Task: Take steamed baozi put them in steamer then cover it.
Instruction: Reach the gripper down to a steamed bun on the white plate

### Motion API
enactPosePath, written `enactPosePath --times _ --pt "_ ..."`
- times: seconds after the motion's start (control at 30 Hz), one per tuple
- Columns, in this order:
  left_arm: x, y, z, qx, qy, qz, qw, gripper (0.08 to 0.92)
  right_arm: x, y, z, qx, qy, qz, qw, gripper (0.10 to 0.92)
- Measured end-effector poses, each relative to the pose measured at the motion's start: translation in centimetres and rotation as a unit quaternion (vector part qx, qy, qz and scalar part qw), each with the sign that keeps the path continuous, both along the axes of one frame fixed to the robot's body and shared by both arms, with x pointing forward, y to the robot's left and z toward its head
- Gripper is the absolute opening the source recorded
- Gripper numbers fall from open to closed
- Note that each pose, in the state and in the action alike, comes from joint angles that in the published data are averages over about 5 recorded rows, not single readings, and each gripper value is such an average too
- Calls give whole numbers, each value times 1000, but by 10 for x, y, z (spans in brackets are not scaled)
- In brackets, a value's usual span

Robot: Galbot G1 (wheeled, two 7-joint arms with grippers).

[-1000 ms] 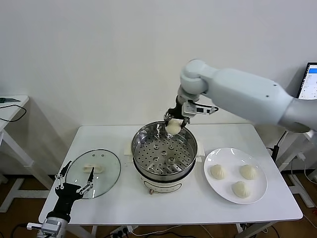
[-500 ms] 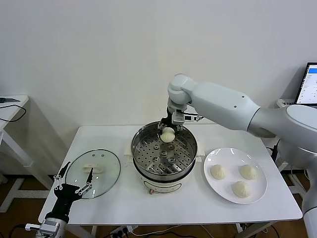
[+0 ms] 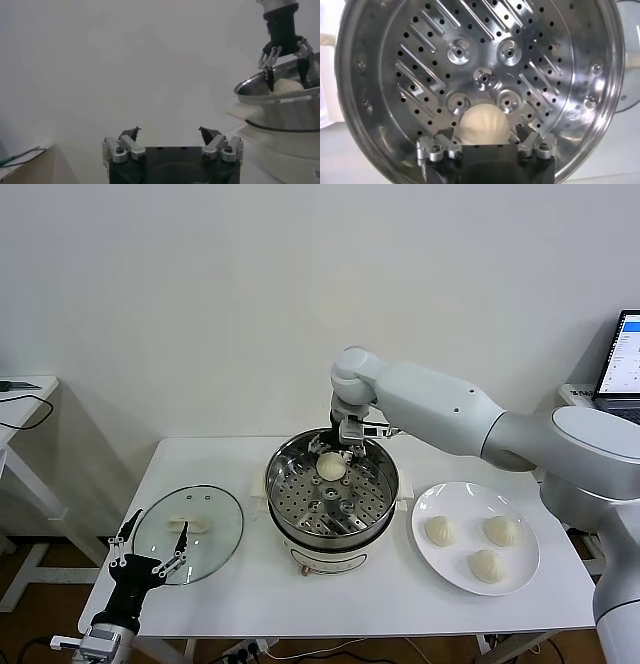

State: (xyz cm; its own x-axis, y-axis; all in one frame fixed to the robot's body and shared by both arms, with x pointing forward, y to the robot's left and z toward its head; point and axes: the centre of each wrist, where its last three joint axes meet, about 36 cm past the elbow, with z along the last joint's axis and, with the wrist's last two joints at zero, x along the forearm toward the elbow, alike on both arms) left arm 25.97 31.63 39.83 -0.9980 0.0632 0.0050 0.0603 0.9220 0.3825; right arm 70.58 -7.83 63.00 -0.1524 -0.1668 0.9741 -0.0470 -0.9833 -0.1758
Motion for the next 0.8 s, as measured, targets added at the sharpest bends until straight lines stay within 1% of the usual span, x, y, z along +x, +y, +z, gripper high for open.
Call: enactPosePath --times 0.23,0.33,0.4,0.5,0.6,0.8 --pt "0 -4 0 -1 -1 -3 1000 823 -9 -48 47 26 1 -80 996 823" --pt "0 -5 1 -1 -2 -4 1000 823 -16 -80 60 41 11 -144 989 823" --pt "0 -6 2 -1 -2 -4 1000 823 -21 -104 64 51 22 -194 979 823" --pt "-1 -7 3 -2 -1 -5 1000 823 -29 -140 64 66 40 -275 958 823" --pt "-2 -8 3 -2 0 -6 1000 823 -38 -174 60 73 58 -351 932 823" --pt "-3 -11 4 -4 -2 -9 1000 823 -56 -230 34 72 88 -472 874 823"
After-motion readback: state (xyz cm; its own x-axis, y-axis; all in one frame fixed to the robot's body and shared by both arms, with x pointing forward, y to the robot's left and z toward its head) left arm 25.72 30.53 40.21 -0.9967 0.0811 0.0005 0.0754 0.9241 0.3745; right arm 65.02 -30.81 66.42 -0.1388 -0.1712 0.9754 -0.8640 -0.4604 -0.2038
